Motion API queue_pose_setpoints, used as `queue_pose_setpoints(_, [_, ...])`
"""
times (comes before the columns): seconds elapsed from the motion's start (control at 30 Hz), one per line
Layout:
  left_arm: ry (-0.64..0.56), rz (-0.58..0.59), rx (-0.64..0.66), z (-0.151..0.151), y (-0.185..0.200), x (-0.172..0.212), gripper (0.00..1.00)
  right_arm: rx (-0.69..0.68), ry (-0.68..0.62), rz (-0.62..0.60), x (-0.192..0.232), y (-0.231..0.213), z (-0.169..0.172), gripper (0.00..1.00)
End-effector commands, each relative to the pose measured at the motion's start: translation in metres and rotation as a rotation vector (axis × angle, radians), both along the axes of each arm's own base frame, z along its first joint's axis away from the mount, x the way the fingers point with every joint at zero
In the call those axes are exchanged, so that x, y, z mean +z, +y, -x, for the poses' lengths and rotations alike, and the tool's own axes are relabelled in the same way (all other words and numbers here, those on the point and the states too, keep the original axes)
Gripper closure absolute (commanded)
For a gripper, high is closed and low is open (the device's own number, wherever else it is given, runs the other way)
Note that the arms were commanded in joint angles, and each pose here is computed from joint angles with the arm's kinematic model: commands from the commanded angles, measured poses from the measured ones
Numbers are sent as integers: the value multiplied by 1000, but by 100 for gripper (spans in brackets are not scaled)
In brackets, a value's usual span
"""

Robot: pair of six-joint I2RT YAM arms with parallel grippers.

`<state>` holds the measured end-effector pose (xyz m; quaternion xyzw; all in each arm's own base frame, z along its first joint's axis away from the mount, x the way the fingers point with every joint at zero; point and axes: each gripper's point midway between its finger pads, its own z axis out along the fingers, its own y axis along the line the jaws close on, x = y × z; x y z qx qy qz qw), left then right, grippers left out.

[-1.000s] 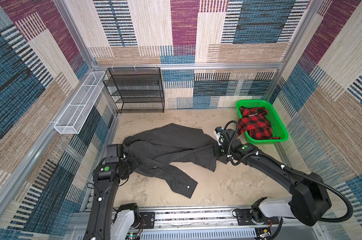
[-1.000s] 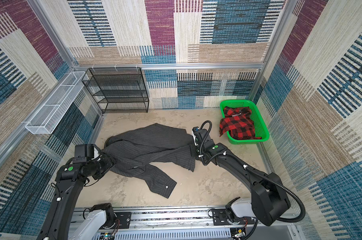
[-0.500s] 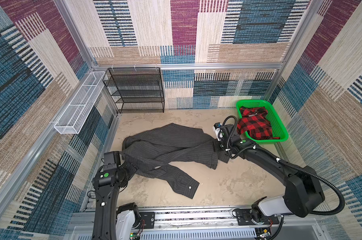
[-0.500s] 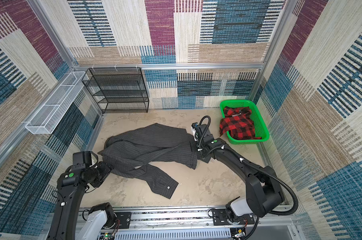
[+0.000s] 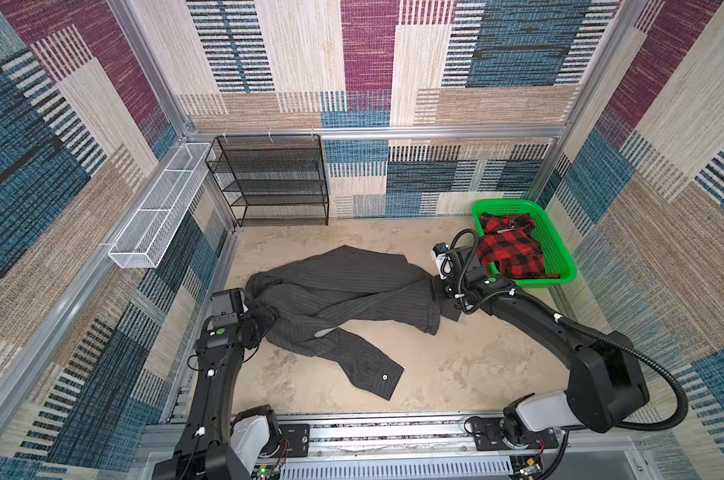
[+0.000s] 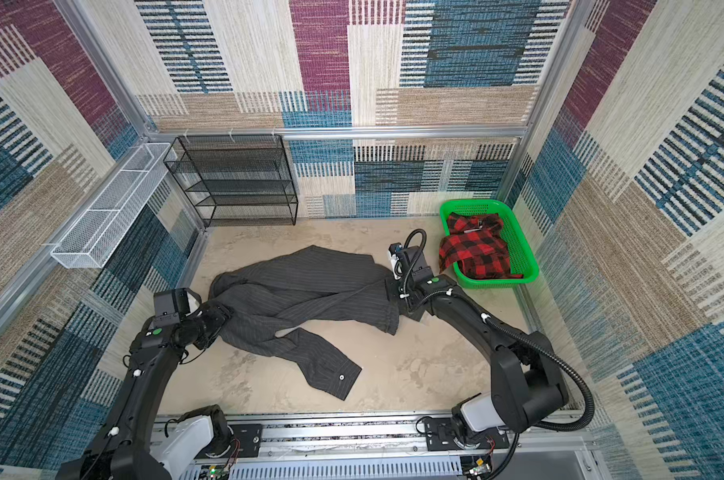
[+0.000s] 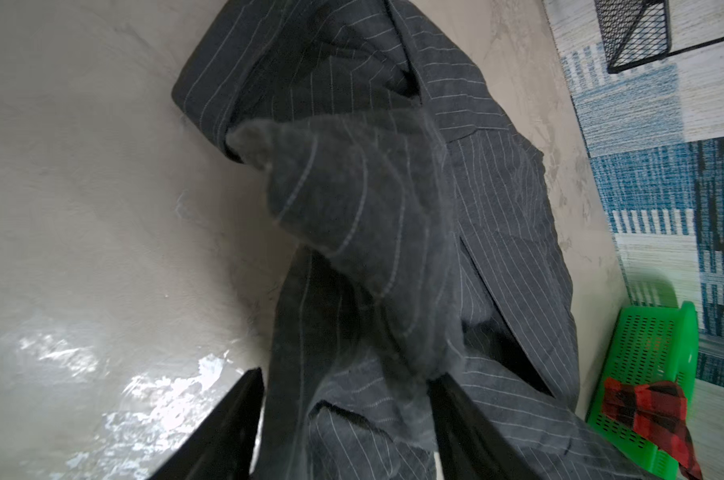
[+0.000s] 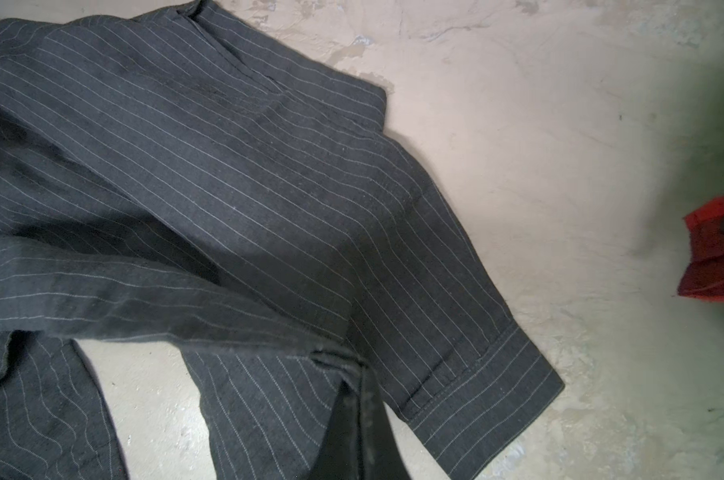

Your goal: Fold and stack the long sleeve shirts

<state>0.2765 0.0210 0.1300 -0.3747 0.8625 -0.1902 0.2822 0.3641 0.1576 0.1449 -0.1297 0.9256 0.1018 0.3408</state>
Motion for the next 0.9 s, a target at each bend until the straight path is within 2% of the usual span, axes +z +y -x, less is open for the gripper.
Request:
queue_pose_setpoints(0.0, [-46, -35, -47, -14, 1, 8, 33, -4, -40, -23, 10, -1, -9, 97])
queue_pose_setpoints(0.23, [-2, -71, -68, -17, 5, 0, 35, -17, -48, -32, 16, -7, -14, 97])
queue_pose_setpoints(0.43, [28, -107, -81, -20, 8, -14, 45, -16, -45, -43, 17, -6, -17, 96])
queue_pose_setpoints(0.5, [16, -104, -91, -21, 5, -16, 55, -16, -45, -41, 17, -6, -18, 96])
queue_pose_setpoints(0.57, [-6, -92, -102, -22, 0, -16, 61, -18, -45, -40, 17, -7, -19, 97])
queue_pose_setpoints(0.77, [-68, -59, -136, -17, -15, -1, 58, -23, -40, -38, 15, -8, -23, 96])
queue_pose_setpoints(0.87, [-82, -49, -135, -10, -19, 2, 66, -20, -42, -41, 14, -6, -24, 97])
